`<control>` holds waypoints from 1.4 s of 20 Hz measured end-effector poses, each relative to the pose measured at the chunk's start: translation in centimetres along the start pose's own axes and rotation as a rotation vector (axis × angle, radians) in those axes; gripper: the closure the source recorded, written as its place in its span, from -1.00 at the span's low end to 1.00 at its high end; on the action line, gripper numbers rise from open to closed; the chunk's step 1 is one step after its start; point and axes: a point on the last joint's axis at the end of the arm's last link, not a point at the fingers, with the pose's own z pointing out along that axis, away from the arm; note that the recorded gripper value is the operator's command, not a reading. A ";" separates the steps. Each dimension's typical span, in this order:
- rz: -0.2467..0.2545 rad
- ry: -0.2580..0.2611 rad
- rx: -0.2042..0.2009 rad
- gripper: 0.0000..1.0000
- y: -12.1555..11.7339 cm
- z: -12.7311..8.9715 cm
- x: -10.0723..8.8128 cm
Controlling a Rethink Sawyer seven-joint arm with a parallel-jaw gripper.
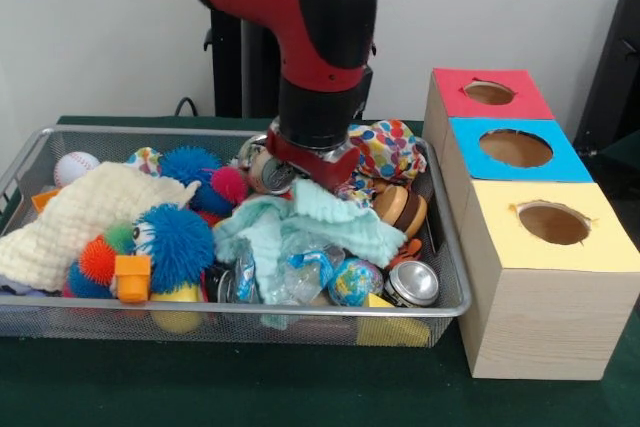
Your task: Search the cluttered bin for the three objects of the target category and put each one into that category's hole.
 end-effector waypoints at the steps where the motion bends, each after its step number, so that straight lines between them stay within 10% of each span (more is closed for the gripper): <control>1: -0.005 -0.004 -0.001 1.00 -0.2 0.1 -0.4; 11: -0.055 0.022 -0.032 1.00 -4.8 4.4 -4.3; 28: -0.219 0.213 -0.077 1.00 -5.2 4.7 -7.3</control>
